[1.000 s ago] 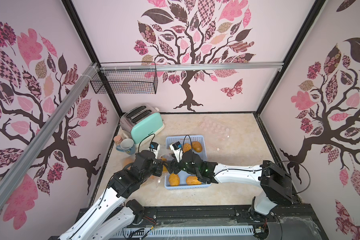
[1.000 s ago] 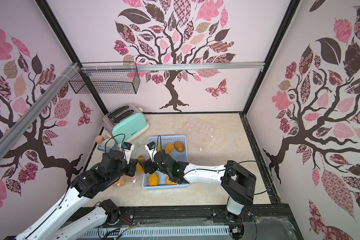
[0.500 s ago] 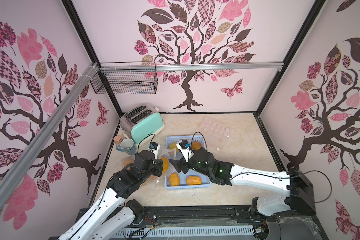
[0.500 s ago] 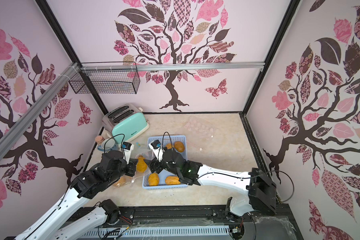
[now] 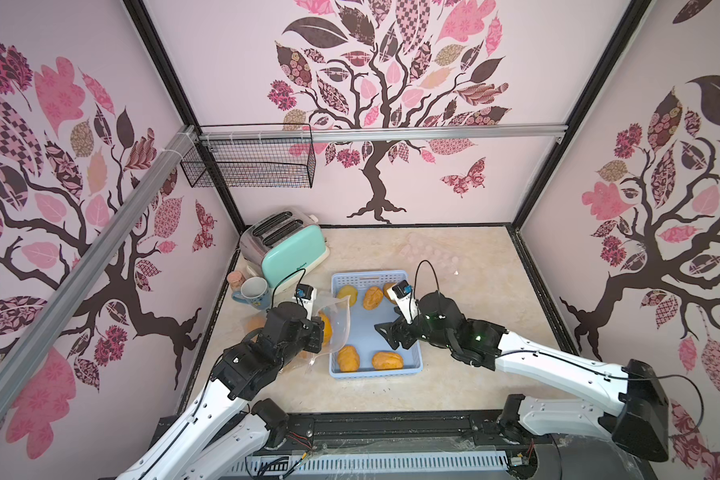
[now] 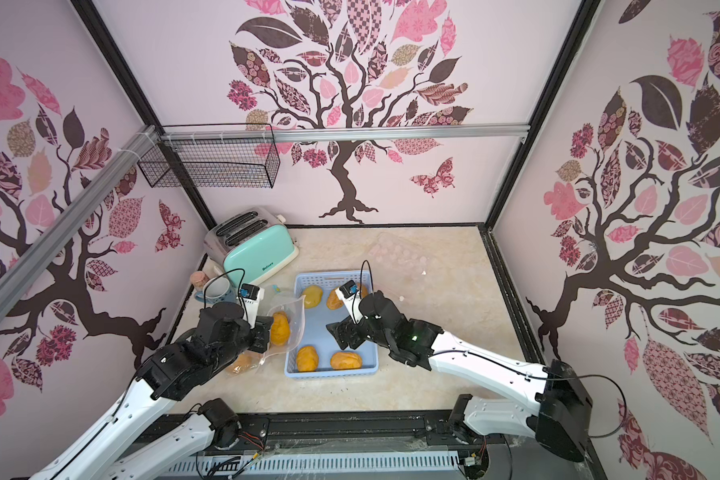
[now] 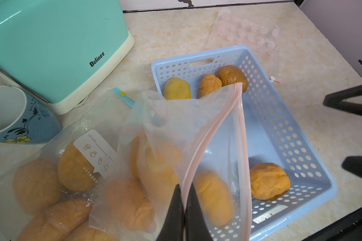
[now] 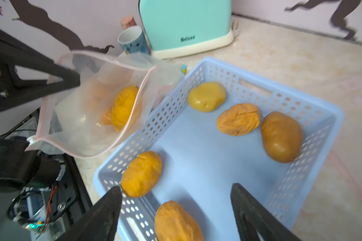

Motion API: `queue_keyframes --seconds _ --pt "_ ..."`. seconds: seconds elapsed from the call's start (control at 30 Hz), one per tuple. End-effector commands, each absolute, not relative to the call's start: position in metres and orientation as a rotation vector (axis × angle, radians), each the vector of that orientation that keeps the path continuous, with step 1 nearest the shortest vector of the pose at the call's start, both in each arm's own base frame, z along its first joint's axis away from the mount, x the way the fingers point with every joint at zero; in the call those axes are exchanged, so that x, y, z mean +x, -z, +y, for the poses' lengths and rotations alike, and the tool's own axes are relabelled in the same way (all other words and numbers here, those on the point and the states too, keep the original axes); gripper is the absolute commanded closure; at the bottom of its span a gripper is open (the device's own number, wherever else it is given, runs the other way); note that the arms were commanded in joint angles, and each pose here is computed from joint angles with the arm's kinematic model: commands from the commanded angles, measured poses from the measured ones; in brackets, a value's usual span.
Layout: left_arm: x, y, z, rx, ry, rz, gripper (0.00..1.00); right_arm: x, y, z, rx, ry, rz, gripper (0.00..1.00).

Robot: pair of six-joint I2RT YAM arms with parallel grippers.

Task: Put the potatoes into a zipper bag and zip it
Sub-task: Pick up the potato from the basket.

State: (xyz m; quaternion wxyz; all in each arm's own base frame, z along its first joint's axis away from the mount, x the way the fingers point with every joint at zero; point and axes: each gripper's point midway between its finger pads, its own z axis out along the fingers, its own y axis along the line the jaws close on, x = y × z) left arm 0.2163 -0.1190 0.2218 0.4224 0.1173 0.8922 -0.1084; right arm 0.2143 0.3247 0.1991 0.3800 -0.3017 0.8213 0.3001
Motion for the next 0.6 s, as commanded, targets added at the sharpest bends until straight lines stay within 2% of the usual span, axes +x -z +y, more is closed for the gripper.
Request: queue_keyframes --seconds 0.0,0.57 --pt "0.216 -0.215 -0.117 0.292 0.252 2.244 1.00 0.188 -0.169 0.343 -0.859 -0.927 2.249 0.16" --pt "0.217 -0.212 -0.118 0.302 0.250 2.254 1.00 0.195 -0.099 0.410 -0.752 -1.192 2.456 0.15"
